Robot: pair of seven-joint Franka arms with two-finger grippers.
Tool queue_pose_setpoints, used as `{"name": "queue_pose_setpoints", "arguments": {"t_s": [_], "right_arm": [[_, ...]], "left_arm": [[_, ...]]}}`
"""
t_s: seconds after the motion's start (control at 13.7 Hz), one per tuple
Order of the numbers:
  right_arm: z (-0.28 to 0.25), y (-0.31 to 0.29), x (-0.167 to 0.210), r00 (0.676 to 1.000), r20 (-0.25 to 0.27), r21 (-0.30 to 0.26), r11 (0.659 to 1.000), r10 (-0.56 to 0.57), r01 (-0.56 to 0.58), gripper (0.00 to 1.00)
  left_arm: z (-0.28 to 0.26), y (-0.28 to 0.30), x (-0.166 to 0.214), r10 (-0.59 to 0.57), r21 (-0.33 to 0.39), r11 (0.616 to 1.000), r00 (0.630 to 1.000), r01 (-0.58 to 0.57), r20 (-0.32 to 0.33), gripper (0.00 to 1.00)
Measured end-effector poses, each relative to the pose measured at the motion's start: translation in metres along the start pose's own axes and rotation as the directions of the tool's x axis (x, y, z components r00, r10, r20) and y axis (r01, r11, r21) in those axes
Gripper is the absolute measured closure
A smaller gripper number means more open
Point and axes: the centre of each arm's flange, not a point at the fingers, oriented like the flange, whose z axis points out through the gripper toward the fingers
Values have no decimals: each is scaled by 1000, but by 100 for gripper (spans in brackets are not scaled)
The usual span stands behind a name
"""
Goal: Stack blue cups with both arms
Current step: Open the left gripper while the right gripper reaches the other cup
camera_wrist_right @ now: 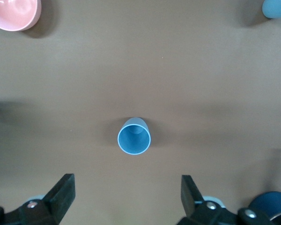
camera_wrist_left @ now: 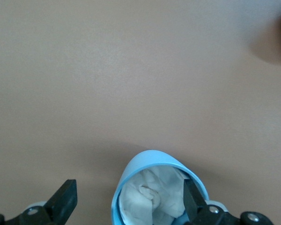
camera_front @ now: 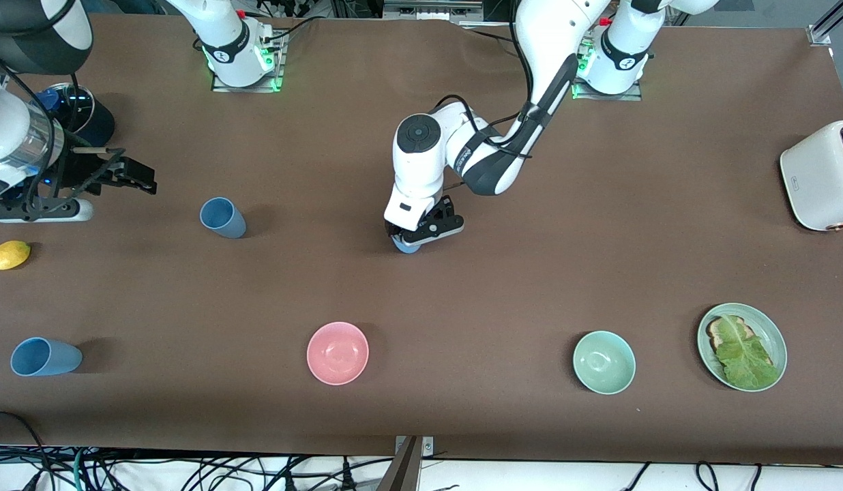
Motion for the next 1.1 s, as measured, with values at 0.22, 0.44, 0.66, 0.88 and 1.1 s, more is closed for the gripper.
{"name": "queue_pose_setpoints", "arguments": {"t_s": [0.22,0.44,0.66,0.88,1.1], "right_arm": [[27,6,4,1000,-4,0,1000,-2,2,0],[60,9,5,1000,-8,0,1000,2,-2,0],[96,11,4,1000,-18,0,1000,0,0,0],[127,18,-1,1000,-31,0,1000,-2,2,0],[160,21,-10,999,-37,0,1000,3,-3,0]], "left_arm": [[-15,5,3,0,-23,1000,1000,-1,-11,0],[-34,5,8,31,-35,999,999,-32,-24,0],[-60,2,14,58,-23,998,998,-59,-27,0],[-98,-4,24,98,-23,995,995,-99,-13,0],[-128,-18,37,120,-22,993,992,-119,29,0]]}}
